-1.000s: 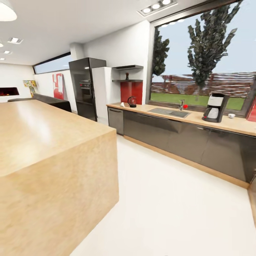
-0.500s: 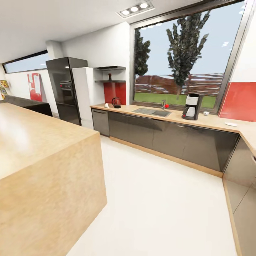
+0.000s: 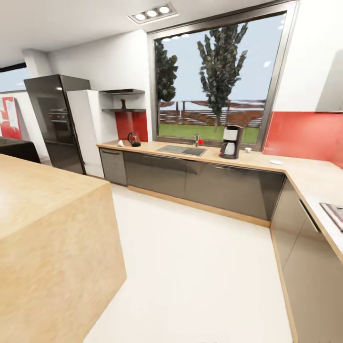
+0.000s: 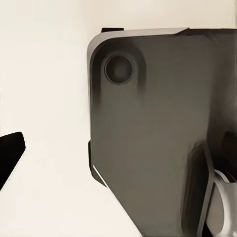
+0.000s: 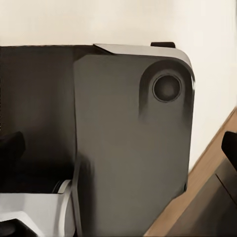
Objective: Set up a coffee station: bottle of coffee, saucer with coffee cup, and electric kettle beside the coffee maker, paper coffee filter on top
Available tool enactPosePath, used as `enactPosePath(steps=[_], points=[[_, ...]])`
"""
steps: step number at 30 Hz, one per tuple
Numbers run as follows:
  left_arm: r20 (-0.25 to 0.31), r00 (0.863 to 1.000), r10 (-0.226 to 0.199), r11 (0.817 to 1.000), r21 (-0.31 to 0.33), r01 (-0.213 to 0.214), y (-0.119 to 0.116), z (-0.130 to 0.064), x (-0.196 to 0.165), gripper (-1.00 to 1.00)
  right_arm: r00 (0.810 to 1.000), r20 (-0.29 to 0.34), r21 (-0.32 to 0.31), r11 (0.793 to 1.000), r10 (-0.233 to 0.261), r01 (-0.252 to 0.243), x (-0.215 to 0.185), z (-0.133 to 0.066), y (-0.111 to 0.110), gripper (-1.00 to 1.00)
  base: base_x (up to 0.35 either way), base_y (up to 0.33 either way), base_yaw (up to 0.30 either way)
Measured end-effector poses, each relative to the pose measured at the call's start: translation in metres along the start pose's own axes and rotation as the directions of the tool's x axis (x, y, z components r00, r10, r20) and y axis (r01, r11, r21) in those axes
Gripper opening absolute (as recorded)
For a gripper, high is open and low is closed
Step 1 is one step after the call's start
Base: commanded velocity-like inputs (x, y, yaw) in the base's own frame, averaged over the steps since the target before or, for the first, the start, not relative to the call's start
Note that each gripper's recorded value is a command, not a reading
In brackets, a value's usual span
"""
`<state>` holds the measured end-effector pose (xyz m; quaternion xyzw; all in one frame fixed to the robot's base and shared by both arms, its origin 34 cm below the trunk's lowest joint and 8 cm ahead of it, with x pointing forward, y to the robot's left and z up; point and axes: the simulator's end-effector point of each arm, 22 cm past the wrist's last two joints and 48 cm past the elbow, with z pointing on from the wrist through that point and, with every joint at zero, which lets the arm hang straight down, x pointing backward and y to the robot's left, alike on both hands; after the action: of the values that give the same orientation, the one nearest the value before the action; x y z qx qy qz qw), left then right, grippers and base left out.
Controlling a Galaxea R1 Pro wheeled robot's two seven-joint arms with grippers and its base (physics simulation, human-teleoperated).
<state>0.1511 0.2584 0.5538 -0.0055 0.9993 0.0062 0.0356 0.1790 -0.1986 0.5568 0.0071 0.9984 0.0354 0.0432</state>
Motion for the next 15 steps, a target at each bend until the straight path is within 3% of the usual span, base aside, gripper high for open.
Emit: enactPosePath(steps=[15], points=[[0.0, 1.0, 0.0, 1.0, 0.0, 0.0, 0.0, -0.017, 0.003, 1.0, 1.0, -0.001, 0.0, 1.0, 0.0, 0.0, 0.002, -0.017, 0.001, 1.0, 0.0, 0.0, -0.293]])
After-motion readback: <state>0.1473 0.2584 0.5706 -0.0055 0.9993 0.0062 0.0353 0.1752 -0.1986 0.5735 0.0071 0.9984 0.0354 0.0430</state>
